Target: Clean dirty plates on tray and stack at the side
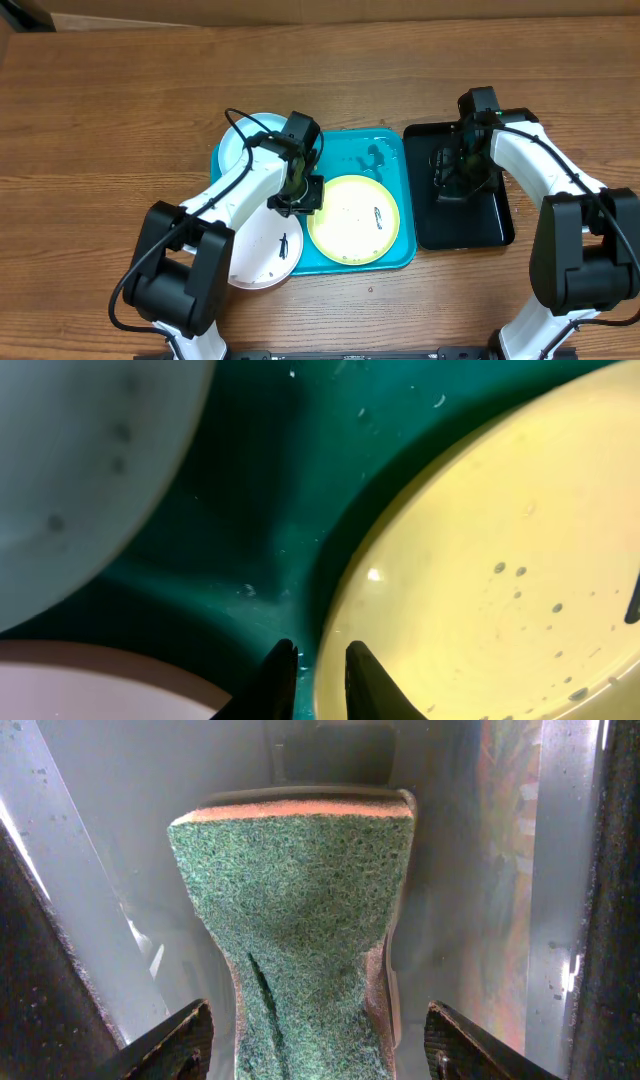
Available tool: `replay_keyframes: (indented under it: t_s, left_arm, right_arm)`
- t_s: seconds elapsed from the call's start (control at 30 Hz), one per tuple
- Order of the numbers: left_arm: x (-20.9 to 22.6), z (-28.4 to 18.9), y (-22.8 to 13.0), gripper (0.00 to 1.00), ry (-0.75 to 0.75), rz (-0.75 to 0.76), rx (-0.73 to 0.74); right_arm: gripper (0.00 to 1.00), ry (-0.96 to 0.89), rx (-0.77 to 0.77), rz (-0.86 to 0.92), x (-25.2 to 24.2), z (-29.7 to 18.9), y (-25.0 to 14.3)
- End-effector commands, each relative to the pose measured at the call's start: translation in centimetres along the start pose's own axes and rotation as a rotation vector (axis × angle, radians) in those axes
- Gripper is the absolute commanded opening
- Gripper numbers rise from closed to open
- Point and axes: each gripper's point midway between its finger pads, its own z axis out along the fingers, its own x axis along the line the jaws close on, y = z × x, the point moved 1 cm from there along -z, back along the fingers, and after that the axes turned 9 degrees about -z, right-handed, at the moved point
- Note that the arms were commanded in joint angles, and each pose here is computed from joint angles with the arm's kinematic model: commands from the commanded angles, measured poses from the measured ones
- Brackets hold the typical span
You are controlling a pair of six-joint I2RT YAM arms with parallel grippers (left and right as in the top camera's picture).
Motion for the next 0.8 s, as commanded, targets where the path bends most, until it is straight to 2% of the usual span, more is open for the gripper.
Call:
replay_keyframes:
  t_s: [0.0, 0.4, 0.57, 0.7, 0.77]
  left_arm:
    - [0.49, 0.86, -0.32, 0.19, 0.047, -0.007, 0.004]
    - [1.12, 1.06, -0.36, 0.2, 0.087, -0.037, -0.01]
    - [1.15, 1.28, -0.33, 0.17, 0.084, -0.046, -0.015]
    - [0.86, 1.3, 0.09, 0.12, 0.071, -0.054, -0.032]
    - [0.79, 1.31, 0.24, 0.04, 0.067, -0.057, -0.039]
  right_arm:
    - [0.69, -0.011, 0.002, 0.0, -0.2, 0.2, -0.04]
    - [0.68, -0.011, 0.003, 0.0, -0.2, 0.2, -0.05]
    - [0.68, -0.011, 0.006, 0.001, -0.21, 0.2, -0.12]
    - [0.68, -0.011, 0.006, 0.001, -0.21, 0.2, -0.12]
    - [0.68, -0.011, 0.005, 0.001, -0.21, 0.2, -0.1]
